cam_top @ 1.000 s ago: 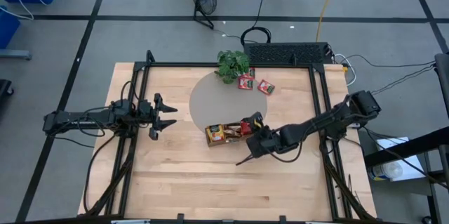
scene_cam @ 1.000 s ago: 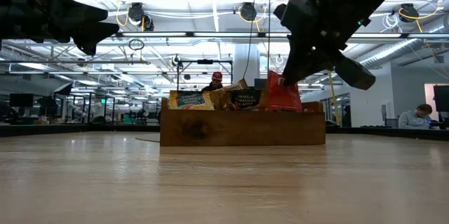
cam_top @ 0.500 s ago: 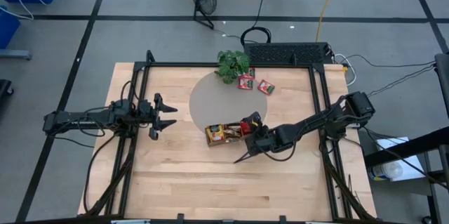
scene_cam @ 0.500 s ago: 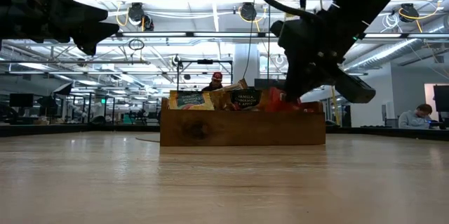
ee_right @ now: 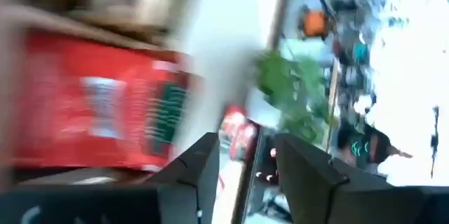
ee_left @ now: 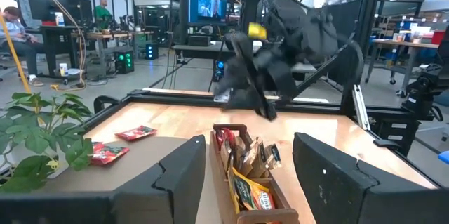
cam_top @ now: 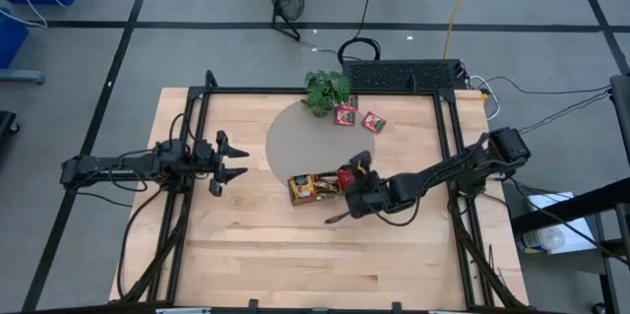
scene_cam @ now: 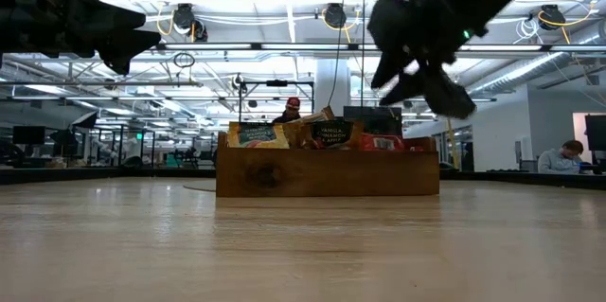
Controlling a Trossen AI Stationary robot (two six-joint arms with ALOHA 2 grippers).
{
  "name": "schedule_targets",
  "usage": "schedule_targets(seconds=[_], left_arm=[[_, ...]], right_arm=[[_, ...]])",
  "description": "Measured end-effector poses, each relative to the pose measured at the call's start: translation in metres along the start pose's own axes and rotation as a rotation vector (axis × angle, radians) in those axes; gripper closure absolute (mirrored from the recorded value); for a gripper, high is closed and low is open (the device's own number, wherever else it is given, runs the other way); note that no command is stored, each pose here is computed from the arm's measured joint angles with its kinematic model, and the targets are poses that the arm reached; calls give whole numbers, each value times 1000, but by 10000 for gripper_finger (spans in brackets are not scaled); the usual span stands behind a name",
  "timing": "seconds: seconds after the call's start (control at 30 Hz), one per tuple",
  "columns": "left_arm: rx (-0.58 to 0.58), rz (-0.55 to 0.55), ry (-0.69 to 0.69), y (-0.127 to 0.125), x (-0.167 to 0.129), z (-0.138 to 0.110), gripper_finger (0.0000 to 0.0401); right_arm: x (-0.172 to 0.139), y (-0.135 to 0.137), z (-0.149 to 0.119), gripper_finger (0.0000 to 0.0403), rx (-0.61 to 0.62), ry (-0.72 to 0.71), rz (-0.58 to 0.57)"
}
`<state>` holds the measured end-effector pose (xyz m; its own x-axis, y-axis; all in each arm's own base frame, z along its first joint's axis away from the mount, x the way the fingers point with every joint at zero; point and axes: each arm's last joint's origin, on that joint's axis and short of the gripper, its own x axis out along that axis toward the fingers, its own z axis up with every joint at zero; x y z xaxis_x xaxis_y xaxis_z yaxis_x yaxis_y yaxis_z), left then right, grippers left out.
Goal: Pick & Place Tea
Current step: Put the right red tea bag into the right slot of the wooden organizer
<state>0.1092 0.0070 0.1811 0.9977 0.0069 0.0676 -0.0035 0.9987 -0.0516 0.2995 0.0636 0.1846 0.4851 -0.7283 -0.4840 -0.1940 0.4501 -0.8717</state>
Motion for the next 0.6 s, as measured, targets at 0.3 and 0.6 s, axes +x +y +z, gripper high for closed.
schedule_targets(seconds=[0.3,0.6], left_arm=[[0,0,0,0,0,0,187],[0,0,0,0,0,0,187]], right_arm=[[46,-65,-94,261,614,166,284],[108,-54,-174,220,924,131,449]])
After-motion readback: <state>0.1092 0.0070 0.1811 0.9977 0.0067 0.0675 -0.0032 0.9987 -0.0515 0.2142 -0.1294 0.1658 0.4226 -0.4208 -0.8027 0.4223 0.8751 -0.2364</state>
